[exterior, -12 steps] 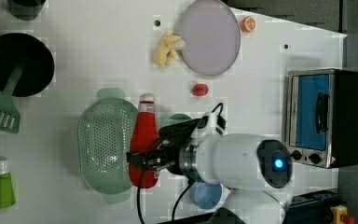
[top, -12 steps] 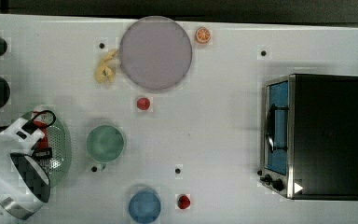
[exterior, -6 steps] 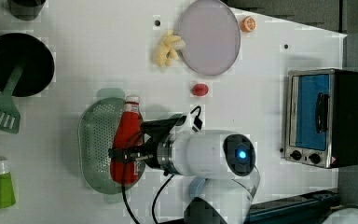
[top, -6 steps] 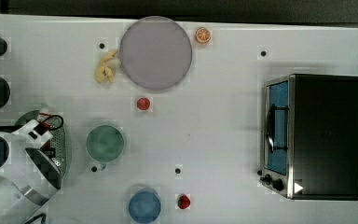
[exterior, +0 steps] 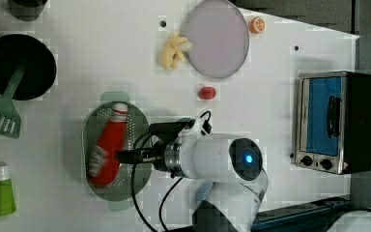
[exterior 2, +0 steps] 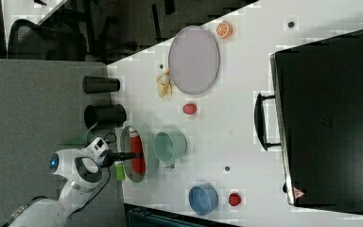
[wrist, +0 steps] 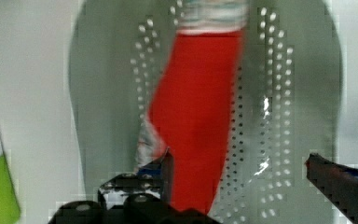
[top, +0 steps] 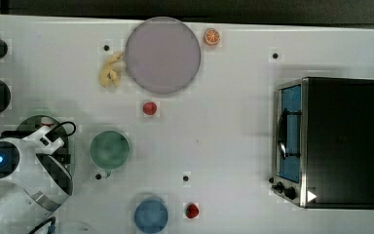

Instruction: Pick Ketchup from the table and place it in strainer.

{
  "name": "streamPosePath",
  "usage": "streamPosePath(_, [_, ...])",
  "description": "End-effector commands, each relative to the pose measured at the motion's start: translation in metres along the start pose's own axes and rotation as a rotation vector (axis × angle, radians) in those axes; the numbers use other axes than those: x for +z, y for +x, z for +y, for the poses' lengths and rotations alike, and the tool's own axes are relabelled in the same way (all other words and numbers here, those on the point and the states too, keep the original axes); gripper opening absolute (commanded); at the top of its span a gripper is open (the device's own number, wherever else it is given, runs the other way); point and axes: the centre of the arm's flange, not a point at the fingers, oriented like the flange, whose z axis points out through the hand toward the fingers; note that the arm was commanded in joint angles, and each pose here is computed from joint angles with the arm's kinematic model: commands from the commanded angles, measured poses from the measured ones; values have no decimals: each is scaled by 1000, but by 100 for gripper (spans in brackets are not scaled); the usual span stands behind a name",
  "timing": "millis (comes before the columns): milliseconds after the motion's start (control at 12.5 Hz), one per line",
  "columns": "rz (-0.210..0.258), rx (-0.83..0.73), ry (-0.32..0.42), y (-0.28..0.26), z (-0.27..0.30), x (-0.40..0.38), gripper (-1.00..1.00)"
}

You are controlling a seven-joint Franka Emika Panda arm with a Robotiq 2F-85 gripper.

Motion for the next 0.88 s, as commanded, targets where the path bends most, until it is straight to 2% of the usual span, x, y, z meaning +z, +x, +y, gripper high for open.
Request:
streamPosePath(80, [145,108,16,20,-10,-83,100])
streamPosePath(240, [171,161,-59,32,11,-132,100])
streamPosePath(480, [127,310,-161,44,57,-202,100])
streamPosePath(640, [115,438,-176,54,99,-250,100])
streamPosePath(880, [167,619,-162,70,181,-318,100])
